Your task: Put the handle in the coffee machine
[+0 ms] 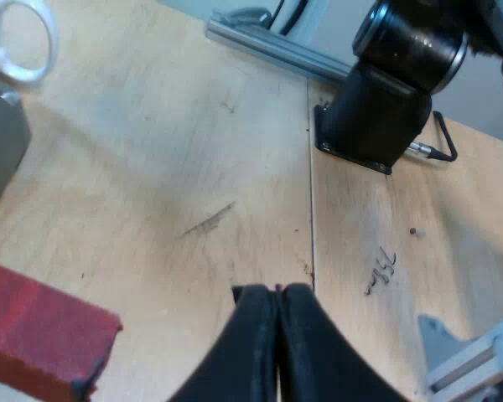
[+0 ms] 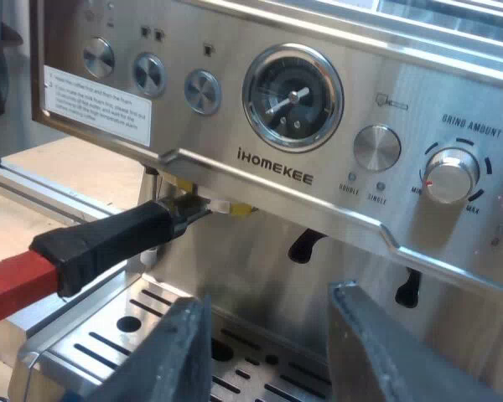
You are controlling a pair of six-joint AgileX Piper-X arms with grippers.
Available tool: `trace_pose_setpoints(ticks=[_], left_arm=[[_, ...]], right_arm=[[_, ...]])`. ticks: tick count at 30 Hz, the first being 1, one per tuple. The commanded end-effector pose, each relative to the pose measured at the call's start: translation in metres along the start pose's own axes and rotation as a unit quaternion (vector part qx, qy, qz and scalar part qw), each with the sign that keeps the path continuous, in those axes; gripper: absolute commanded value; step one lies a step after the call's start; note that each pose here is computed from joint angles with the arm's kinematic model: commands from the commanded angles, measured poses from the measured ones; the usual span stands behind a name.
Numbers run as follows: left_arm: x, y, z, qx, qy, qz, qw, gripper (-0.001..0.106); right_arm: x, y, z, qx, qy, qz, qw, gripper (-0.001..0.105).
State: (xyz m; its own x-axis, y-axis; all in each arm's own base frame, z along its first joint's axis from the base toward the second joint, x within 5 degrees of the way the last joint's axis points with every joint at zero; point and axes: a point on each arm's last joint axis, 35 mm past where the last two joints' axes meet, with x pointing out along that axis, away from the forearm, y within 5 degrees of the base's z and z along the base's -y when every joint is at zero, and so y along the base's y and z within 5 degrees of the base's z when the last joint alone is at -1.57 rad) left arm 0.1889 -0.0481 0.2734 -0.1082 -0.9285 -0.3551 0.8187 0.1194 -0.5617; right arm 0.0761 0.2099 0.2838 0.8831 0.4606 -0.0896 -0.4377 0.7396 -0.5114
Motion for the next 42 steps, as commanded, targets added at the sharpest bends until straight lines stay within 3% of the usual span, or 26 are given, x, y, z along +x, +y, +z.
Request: trace_pose_setpoints(ticks=[1, 4, 5, 6, 11, 16, 21, 25, 30, 31, 37, 40, 42], left_arm=[[-0.012, -0.019, 0.009, 0.024, -0.019, 0.009, 0.9995, 0.0], [-0.016, -0.024, 0.011, 0.033, -0.02, 0.017, 0.9991, 0.0], [-0.025, -0.039, 0.016, 0.063, -0.015, 0.05, 0.9967, 0.0], [-0.027, -0.043, 0.017, 0.066, -0.014, 0.058, 0.996, 0.0], [-0.035, -0.069, 0.026, 0.077, -0.006, 0.098, 0.9922, 0.0], [-0.041, -0.084, 0.036, 0.068, -0.002, 0.133, 0.9888, 0.0], [-0.049, -0.099, 0.045, 0.067, -0.006, 0.192, 0.9792, 0.0], [-0.054, -0.112, 0.049, 0.068, -0.016, 0.263, 0.9623, 0.0], [-0.059, -0.125, 0.049, 0.015, -0.043, 0.321, 0.9459, 0.0], [-0.06, -0.13, 0.047, -0.007, -0.052, 0.343, 0.9379, 0.0], [-0.062, -0.142, 0.042, -0.079, -0.083, 0.379, 0.9183, 0.0], [-0.064, -0.143, 0.039, -0.111, -0.087, 0.413, 0.8997, 0.0], [-0.065, -0.142, 0.038, -0.118, -0.083, 0.435, 0.8886, 0.0]], right_arm=[[-0.001, -0.001, 0.001, -0.003, -0.001, -0.003, 1.0, 0.037], [-0.001, -0.001, 0.001, -0.003, -0.001, -0.003, 1.0, 0.037], [-0.001, -0.001, 0.001, -0.002, -0.002, -0.001, 1.0, 0.037], [-0.002, 0.0, 0.001, 0.007, -0.004, 0.004, 1.0, 0.037], [-0.006, 0.007, 0.005, 0.02, -0.031, 0.061, 0.9974, 0.037], [-0.015, 0.014, 0.01, 0.022, -0.045, 0.083, 0.9953, 0.038], [-0.024, 0.019, 0.022, 0.009, -0.044, 0.116, 0.9923, 0.056], [-0.028, 0.017, 0.038, 0.006, -0.026, 0.157, 0.9872, 0.059], [-0.031, 0.009, 0.057, 0.014, -0.014, 0.197, 0.9802, 0.059], [-0.031, 0.007, 0.061, 0.015, -0.017, 0.203, 0.9789, 0.06], [-0.033, 0.001, 0.077, 0.028, -0.037, 0.232, 0.9715, 0.075], [-0.035, 0.001, 0.081, 0.032, -0.048, 0.264, 0.9628, 0.081], [-0.035, 0.001, 0.081, 0.035, -0.049, 0.269, 0.9613, 0.081]])
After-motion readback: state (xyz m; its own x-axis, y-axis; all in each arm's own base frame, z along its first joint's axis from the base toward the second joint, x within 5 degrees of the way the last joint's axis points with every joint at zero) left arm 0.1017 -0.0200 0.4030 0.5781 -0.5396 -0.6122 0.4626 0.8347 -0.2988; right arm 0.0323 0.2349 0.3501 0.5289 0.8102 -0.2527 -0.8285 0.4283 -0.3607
